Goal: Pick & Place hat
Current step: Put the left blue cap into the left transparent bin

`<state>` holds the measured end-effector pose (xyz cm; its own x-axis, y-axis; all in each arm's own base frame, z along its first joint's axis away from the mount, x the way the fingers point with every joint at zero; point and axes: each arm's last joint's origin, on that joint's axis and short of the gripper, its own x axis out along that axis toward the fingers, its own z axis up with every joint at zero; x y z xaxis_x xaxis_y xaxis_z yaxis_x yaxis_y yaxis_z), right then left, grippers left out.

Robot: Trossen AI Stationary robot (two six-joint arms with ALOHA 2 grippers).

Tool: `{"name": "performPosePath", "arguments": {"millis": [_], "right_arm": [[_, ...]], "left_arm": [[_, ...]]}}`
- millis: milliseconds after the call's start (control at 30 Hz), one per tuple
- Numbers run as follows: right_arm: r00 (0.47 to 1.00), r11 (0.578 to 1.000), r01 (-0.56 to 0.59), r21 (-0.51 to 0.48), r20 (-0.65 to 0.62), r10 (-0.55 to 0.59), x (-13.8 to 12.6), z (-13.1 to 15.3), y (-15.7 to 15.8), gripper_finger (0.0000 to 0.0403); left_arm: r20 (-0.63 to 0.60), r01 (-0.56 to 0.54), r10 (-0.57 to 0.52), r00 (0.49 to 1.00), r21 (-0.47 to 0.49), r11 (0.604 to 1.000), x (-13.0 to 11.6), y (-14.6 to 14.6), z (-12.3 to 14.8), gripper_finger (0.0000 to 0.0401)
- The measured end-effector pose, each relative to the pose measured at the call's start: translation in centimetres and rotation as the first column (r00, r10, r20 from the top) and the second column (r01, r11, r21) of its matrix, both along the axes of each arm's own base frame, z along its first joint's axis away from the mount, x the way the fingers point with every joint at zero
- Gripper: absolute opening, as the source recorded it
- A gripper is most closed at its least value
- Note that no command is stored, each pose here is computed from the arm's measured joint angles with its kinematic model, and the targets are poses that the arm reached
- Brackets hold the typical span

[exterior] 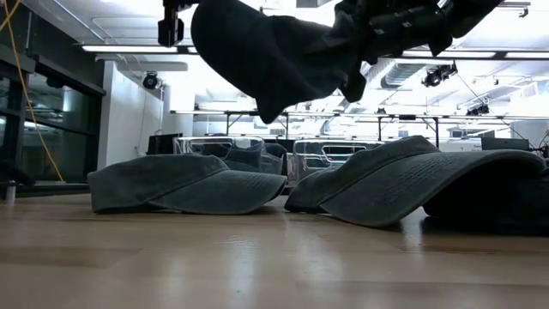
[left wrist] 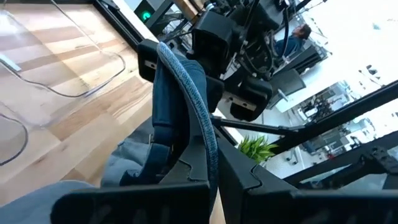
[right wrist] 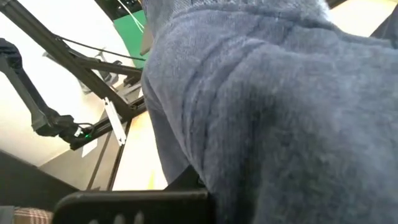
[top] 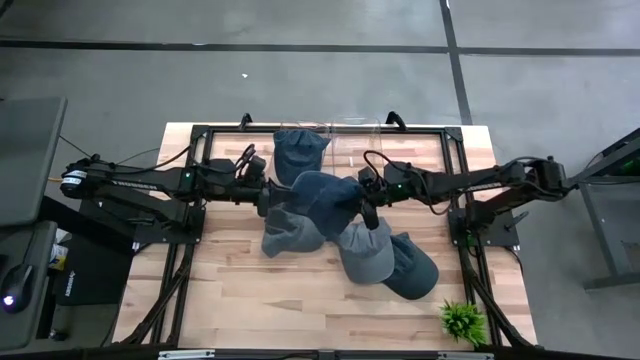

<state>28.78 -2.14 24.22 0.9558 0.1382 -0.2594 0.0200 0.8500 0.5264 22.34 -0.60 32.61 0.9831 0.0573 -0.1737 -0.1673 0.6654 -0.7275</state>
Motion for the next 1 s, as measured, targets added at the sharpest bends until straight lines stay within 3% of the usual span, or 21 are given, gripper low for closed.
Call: {"name": "performPosePath", "arguments": {"millis": [133, 267, 633, 800, 1000], "right_arm": [[1.000, 1.000, 0.003, 0.004, 0.001, -0.003, 0.0, 0.1, 0.0, 0.0003], [1.000, 1.000, -0.003, 0.009, 0.000, 0.003, 0.0, 0.2, 0.0, 0.0002], [0.994, 0.993, -0.090, 0.082, -0.059, 0.095, 0.0, 0.1, 0.2, 0.0001], [0.971, 0.991, -0.133, 0.010, -0.199, 0.132, 0.5, 2.7, 0.2, 0.0000], [0.928, 0.972, -0.211, -0.102, -0.332, 0.167, -0.1, 7.8, -0.4, 0.0000]], "left_arm": [[-0.001, -0.002, 0.003, 1.000, 0.015, 1.000, 0.0, 0.0, 0.0, 0.0006], [-0.003, 0.025, -0.025, 1.000, 0.077, 0.997, 0.0, 0.0, 0.0, 0.0040], [-0.007, 0.037, -0.036, 0.999, 0.205, 0.978, -0.7, 0.0, 0.6, 0.0232], [-0.048, -0.007, 0.020, 0.999, 0.244, 0.970, -1.7, 0.2, 1.7, 0.0277], [-0.108, 0.039, -0.014, 0.994, 0.233, 0.972, -2.3, 0.2, 2.7, 0.0282]]}}
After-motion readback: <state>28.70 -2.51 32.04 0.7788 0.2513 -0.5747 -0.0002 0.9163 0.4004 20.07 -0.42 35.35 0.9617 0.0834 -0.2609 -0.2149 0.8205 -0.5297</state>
